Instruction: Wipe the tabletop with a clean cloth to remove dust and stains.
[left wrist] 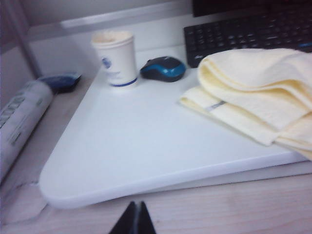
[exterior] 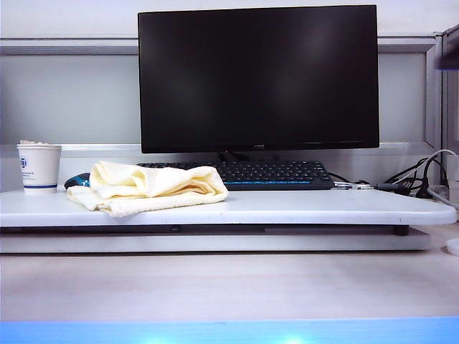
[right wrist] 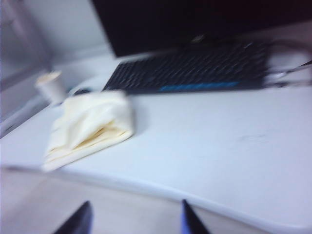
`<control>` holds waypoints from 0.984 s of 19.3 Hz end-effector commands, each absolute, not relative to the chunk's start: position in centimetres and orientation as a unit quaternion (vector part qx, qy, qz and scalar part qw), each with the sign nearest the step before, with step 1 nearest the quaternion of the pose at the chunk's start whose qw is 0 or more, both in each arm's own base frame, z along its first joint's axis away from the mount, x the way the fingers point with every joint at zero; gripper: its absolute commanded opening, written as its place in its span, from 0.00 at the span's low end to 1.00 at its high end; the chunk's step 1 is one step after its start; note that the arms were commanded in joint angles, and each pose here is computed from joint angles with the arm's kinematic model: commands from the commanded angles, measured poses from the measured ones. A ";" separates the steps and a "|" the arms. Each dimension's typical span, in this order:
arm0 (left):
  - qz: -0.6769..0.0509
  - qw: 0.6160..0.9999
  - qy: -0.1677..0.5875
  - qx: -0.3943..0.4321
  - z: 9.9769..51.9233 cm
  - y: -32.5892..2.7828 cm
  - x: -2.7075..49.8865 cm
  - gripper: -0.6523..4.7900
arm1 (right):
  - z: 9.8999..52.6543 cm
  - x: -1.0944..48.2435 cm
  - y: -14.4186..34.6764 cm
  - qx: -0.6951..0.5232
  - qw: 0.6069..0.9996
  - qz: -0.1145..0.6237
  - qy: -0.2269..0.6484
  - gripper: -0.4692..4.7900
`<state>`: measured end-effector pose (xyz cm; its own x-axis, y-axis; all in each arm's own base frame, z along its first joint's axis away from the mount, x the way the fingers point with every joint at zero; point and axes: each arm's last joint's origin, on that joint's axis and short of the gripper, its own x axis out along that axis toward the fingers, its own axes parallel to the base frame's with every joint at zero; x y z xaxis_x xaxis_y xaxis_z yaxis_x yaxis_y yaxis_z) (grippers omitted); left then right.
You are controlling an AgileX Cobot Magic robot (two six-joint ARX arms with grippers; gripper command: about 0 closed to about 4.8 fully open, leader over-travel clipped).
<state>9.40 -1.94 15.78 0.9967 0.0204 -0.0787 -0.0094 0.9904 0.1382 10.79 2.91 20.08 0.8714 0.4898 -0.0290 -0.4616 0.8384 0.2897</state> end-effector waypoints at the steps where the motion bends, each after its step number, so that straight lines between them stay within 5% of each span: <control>1: -0.006 0.997 0.030 0.077 15.9 -2.0 9.4 0.11 | 22.1 12.4 4.0 0.138 0.949 0.278 0.050 0.58; 8: -0.014 0.996 0.020 0.081 16.1 -2.1 9.4 0.11 | 27.6 19.6 7.8 0.173 0.911 0.355 0.118 0.74; 11: -0.013 0.997 0.018 0.080 16.1 -2.1 9.4 0.11 | 29.4 23.1 9.1 0.197 0.893 0.378 0.141 0.91; 19: -0.016 0.997 0.014 0.079 16.2 -2.1 9.4 0.11 | 28.9 27.8 11.0 0.213 0.862 0.417 0.194 0.92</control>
<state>9.43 -2.08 16.25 0.9992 -0.0254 -0.0318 0.0300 0.9877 0.1537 27.46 10.85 28.68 0.5861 0.7925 -0.1686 -0.6285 0.5760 0.5227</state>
